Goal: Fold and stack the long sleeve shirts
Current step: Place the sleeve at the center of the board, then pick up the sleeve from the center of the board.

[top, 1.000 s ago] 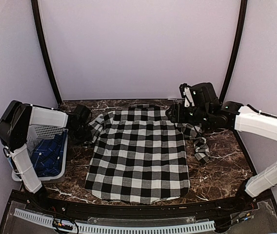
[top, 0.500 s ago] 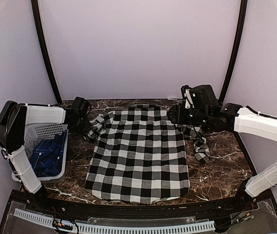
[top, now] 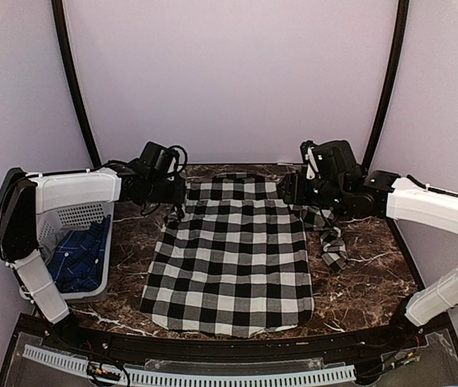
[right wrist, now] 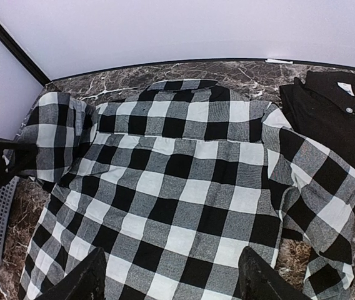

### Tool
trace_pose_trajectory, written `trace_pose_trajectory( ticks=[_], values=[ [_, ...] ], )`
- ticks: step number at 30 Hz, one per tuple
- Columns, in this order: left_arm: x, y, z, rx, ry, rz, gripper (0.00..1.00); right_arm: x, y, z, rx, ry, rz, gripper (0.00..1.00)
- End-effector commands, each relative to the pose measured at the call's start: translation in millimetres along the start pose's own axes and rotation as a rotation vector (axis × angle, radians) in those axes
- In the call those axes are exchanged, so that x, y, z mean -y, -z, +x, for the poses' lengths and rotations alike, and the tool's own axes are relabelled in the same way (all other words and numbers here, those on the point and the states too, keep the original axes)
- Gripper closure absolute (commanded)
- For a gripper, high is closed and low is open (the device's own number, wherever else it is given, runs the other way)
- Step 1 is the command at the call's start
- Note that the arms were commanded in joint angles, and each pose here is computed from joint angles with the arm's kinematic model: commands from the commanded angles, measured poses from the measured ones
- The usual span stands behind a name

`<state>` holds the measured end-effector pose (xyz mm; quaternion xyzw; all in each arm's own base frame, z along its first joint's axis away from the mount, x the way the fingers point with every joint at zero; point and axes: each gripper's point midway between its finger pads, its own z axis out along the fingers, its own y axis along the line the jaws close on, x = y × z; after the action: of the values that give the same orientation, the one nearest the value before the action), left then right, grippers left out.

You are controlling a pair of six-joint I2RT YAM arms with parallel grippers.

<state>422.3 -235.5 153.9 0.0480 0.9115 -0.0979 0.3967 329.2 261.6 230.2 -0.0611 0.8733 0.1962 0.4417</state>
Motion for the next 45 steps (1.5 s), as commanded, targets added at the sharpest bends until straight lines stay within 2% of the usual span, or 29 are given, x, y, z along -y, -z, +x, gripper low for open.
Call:
trace_pose_trajectory(
  ticks=[1, 4, 7, 11, 12, 16, 18, 25, 35, 45],
  values=[
    [70, 1, 8, -0.024, -0.172, 0.219, 1.00, -5, 8, -18, 0.062, -0.015, 0.000, 0.31],
    [104, -1, 33, -0.089, -0.226, 0.322, 1.00, -2, 8, -16, 0.065, -0.015, 0.013, 0.30],
    [115, -10, 53, -0.137, -0.250, 0.348, 0.96, -2, 7, -17, 0.069, -0.014, 0.014, 0.30],
    [126, -9, 58, -0.158, -0.232, 0.400, 0.79, -2, 4, -15, 0.056, -0.008, 0.019, 0.30],
    [126, -8, 57, -0.158, -0.220, 0.403, 0.70, -1, 3, -14, 0.054, -0.008, 0.022, 0.30],
    [127, 6, 44, -0.136, -0.166, 0.409, 0.50, 1, 5, -12, 0.054, -0.019, 0.022, 0.29],
    [121, 11, 38, -0.124, -0.135, 0.382, 0.46, 1, 6, -11, 0.056, -0.024, 0.021, 0.29],
    [94, -4, 49, -0.206, -0.027, 0.338, 0.48, 5, 5, -2, 0.040, -0.029, 0.023, 0.29],
    [89, -39, 79, -0.316, -0.001, 0.332, 0.45, 7, 5, 4, 0.027, -0.025, 0.023, 0.28],
    [80, -66, 91, -0.359, 0.035, 0.310, 0.46, 9, 2, 13, 0.008, -0.030, 0.020, 0.28]
  ],
)
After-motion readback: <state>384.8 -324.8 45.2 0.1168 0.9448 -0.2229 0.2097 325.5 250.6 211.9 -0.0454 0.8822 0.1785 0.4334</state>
